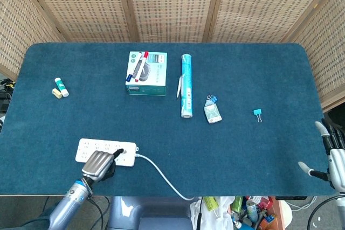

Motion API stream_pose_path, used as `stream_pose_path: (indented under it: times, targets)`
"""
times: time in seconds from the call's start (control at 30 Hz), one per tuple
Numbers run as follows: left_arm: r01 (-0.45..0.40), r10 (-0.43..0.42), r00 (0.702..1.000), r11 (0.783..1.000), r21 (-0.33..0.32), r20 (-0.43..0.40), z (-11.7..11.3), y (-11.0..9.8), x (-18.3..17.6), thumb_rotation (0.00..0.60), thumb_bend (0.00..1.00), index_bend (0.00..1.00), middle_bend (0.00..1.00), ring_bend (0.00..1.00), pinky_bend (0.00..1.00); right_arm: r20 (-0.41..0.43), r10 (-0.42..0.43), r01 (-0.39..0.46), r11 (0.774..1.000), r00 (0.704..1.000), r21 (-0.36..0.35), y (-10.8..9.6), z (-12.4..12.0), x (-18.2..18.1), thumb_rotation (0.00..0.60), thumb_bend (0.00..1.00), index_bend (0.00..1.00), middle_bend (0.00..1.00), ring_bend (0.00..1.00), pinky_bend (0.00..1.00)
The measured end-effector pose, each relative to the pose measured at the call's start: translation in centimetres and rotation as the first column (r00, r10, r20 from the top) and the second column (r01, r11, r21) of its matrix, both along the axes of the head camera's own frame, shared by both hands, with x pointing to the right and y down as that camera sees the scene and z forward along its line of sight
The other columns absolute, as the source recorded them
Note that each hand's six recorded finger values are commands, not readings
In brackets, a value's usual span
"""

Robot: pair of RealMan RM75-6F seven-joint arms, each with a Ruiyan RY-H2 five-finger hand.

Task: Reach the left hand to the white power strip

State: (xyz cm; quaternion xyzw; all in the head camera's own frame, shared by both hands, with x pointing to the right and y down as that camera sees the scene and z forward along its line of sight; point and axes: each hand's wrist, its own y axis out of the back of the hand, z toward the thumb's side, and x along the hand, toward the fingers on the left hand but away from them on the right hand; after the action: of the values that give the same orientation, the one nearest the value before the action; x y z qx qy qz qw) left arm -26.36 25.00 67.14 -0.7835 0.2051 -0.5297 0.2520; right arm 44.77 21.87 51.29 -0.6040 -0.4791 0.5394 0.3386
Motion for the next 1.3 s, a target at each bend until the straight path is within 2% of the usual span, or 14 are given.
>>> stream_pose_path:
  times: [0.67, 0.8, 0.93, 1.0, 1.03, 1.07, 1.1, 1.13, 1.17, 1.23, 1.3]
  targets:
    - [-0.03, 0.032, 0.999, 0.996, -0.085, 0.02, 1.0, 1.1, -0.3, 0.6, 1.0, 0.24, 1.0, 1.0, 1.0, -0.001, 0.0, 0.0, 1.0, 1.0, 0.002, 0.0, 0.0, 0.0, 0.6, 0.0, 0.0, 0.0, 0.0, 0.0]
    - [-0.011, 0.012, 1.0, 0.998, -0.064, 0.01, 0.7, 0.6, -0.4, 0.6, 1.0, 0.24, 1.0, 1.0, 1.0, -0.001, 0.0, 0.0, 1.0, 1.0, 0.002, 0.0, 0.0, 0.0, 0.6, 0.0, 0.0, 0.0, 0.0, 0.0]
    - [0.032, -0.031, 0.999, 0.999, 0.036, -0.029, -0.8, -1.1, -0.6, 0.6, 1.0, 0.24, 1.0, 1.0, 1.0, 0.001, 0.001, -0.001, 1.0, 1.0, 0.003, 0.0, -0.1, 0.0, 0.6, 0.0, 0.0, 0.0, 0.0, 0.0]
    - [0.064, -0.058, 0.996, 0.991, 0.117, -0.062, -2.1, -2.3, -1.0, 0.6, 0.87, 0.24, 1.0, 1.0, 1.0, 0.002, 0.0, 0.0, 1.0, 1.0, 0.003, 0.0, -0.1, 0.0, 0.6, 0.0, 0.0, 0.0, 0.0, 0.0]
    - [0.08, -0.069, 0.995, 0.984, 0.157, -0.074, -2.8, -2.9, -1.3, 0.6, 0.66, 0.24, 1.0, 1.0, 1.0, 0.003, 0.0, 0.0, 1.0, 1.0, 0.004, 0.0, -0.1, 0.0, 0.6, 0.0, 0.0, 0.0, 0.0, 0.0]
    - [0.097, -0.082, 0.993, 0.975, 0.2, -0.084, -3.5, -3.6, -1.7, 0.6, 0.38, 0.25, 1.0, 1.0, 1.0, 0.004, -0.001, 0.001, 1.0, 1.0, 0.004, 0.0, -0.1, -0.1, 0.6, 0.0, 0.0, 0.0, 0.0, 0.0]
    - [0.121, -0.1, 0.991, 0.958, 0.26, -0.093, -4.5, -4.4, -2.4, 0.583, 0.22, 0.25, 1.0, 1.0, 1.0, 0.004, -0.001, 0.001, 1.0, 1.0, 0.005, 0.1, -0.2, -0.1, 0.6, 0.0, 0.0, 0.0, 0.0, 0.0]
    - [0.138, -0.113, 0.989, 0.942, 0.306, -0.098, -5.2, -5.0, -3.0, 0.487, 0.05, 0.27, 1.0, 1.0, 1.0, 0.004, -0.001, 0.001, 1.0, 1.0, 0.006, 0.1, -0.2, -0.1, 0.6, 0.0, 0.0, 0.0, 0.0, 0.0]
    - [0.155, -0.127, 0.987, 0.924, 0.351, -0.101, -6.0, -5.5, -3.7, 0.364, 0.0, 0.29, 1.0, 1.0, 1.0, 0.005, -0.002, 0.002, 1.0, 1.0, 0.006, 0.1, -0.2, -0.1, 0.6, 0.0, 0.0, 0.0, 0.0, 0.0]
    - [0.192, -0.164, 0.981, 0.873, 0.448, -0.102, -7.7, -6.5, -5.7, 0.162, 0.0, 0.33, 1.0, 1.0, 1.0, 0.006, -0.005, 0.005, 1.0, 1.0, 0.007, 0.1, -0.2, -0.2, 0.6, 0.0, 0.0, 0.0, 0.0, 0.0]
    - [0.226, -0.195, 0.974, 0.824, 0.52, -0.115, -9.3, -7.1, -7.8, 0.08, 0.0, 0.35, 1.0, 1.0, 1.0, 0.005, -0.01, 0.01, 1.0, 1.0, 0.006, 0.1, -0.2, -0.3, 0.6, 0.0, 0.0, 0.0, 0.0, 0.0]
